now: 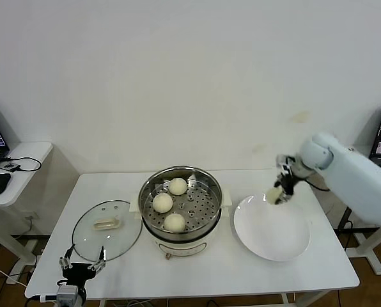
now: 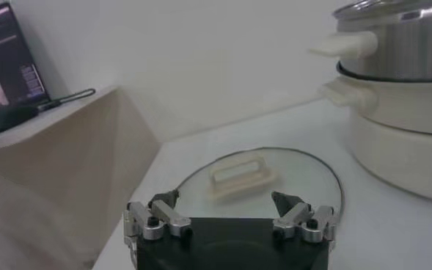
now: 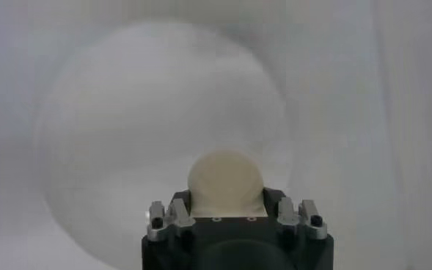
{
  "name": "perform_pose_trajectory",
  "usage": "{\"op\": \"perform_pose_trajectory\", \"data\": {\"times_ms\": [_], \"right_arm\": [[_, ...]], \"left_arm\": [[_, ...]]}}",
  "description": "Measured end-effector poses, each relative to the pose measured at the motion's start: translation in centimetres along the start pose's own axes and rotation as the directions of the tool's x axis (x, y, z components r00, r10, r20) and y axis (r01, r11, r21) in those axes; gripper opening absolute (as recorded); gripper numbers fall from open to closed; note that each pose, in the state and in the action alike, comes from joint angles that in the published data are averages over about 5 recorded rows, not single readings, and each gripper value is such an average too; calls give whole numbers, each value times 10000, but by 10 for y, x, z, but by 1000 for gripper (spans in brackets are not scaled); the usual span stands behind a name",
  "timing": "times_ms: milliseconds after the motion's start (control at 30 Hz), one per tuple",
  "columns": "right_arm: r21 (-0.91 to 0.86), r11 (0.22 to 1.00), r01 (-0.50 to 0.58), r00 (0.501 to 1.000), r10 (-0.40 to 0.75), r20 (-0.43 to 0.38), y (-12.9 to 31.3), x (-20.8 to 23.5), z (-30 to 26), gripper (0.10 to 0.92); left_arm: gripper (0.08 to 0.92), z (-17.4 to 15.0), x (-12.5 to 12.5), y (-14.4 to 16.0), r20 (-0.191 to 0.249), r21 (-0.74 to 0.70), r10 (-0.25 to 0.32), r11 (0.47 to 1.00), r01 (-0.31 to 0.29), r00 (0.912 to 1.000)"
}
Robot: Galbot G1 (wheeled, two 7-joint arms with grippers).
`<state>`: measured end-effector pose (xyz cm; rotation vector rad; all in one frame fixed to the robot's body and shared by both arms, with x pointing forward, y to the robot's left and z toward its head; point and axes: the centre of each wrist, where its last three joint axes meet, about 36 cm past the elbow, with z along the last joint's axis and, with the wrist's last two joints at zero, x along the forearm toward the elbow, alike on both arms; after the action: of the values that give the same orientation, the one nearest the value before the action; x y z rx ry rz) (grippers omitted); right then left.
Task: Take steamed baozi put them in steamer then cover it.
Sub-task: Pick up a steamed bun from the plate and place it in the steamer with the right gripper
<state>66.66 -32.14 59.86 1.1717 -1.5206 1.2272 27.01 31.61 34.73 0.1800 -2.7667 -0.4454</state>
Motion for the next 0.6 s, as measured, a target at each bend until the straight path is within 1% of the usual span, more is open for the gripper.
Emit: {"op": "perform_pose_trajectory", "data": {"times_ms": [300,433,600], "right_arm": [[697,9975,129,9951,-196,972,-18,51,-94,602],[1087,9936,315,9922,-442,1165,-23,65,-137,602],[1562,9860,581,9899,-772,1188,-22,73,-184,602]], "left_arm": [[823,-9,3,3,218,-306,-146,9994,153,9997],[823,-12,6,4,330,-382,-247,9989,260,9991],[823,-13,7,6,378,-424,-424,9981,440,9984]]}}
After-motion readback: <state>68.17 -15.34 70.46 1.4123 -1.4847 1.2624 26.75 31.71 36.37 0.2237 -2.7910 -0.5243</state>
